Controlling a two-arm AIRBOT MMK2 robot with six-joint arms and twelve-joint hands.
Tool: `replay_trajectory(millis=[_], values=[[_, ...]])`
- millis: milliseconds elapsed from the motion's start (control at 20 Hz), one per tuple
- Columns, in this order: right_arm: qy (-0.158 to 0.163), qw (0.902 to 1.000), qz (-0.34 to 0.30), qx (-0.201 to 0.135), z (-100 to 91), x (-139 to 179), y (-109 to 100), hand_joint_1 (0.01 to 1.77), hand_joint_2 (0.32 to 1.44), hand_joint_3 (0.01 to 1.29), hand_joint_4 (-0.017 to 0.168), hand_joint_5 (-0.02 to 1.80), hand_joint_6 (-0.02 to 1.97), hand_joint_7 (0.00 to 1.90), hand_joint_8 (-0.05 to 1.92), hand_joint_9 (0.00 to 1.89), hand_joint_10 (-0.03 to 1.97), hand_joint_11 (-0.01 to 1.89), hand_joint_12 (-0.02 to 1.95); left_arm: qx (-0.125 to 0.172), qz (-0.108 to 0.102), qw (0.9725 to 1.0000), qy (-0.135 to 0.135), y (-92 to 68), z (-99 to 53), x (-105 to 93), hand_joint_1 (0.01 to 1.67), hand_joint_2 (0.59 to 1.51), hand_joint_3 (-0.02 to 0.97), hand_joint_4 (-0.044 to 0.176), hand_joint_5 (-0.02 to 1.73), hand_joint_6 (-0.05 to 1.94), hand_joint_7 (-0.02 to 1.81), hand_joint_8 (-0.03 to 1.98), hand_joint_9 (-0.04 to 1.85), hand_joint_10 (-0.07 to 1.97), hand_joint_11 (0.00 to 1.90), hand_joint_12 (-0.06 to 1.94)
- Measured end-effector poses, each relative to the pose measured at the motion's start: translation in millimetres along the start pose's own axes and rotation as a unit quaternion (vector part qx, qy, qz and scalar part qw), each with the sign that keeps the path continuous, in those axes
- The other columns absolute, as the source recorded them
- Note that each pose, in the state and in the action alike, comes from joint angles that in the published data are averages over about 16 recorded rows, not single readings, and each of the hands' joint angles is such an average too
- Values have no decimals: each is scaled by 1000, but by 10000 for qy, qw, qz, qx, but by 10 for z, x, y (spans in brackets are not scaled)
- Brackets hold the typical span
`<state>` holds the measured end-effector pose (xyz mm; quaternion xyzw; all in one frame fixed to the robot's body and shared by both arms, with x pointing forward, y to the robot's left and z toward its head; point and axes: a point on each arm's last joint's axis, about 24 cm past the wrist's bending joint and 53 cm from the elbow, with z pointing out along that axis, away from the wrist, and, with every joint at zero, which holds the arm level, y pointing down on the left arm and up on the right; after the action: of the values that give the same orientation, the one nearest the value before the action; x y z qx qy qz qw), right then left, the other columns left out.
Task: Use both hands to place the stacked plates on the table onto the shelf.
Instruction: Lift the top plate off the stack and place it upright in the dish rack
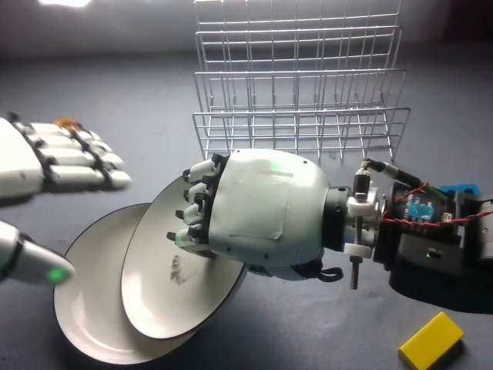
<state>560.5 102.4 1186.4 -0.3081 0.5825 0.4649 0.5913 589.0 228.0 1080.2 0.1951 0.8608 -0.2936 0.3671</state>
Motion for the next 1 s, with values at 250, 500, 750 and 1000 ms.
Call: replay_trajectory(millis=[250, 500, 750, 1000], values=[[-113, 9999, 52, -86, -64, -115, 118, 1284, 974, 11, 2, 845, 1058, 941, 893, 855, 1243, 672, 1340, -291, 1, 9993, -217, 225, -185, -192, 22, 1086, 21, 5, 65, 11, 39, 9, 21, 14, 28, 25], [-307, 9994, 109, -126, -144, -308, 206, 1289, 992, 11, 3, 866, 1104, 971, 925, 894, 1124, 681, 1324, -577, -69, 9974, -420, 414, -355, -346, 22, 1083, 20, 4, 68, 11, 47, 9, 28, 15, 31, 39], [-553, 9983, 132, -132, -251, -570, 267, 1291, 1008, 11, 2, 874, 1135, 980, 936, 913, 1116, 698, 1340, -729, -145, 9956, -576, 522, -466, -454, 22, 1079, 20, 5, 70, 11, 50, 10, 35, 15, 28, 58], [-774, 9968, 178, -73, -389, -867, 276, 1290, 1012, 12, 2, 861, 1194, 968, 965, 912, 1105, 702, 1357, -816, -131, 9947, -617, 595, -532, -497, 22, 1080, 21, 5, 71, 11, 53, 10, 40, 14, 25, 71]])
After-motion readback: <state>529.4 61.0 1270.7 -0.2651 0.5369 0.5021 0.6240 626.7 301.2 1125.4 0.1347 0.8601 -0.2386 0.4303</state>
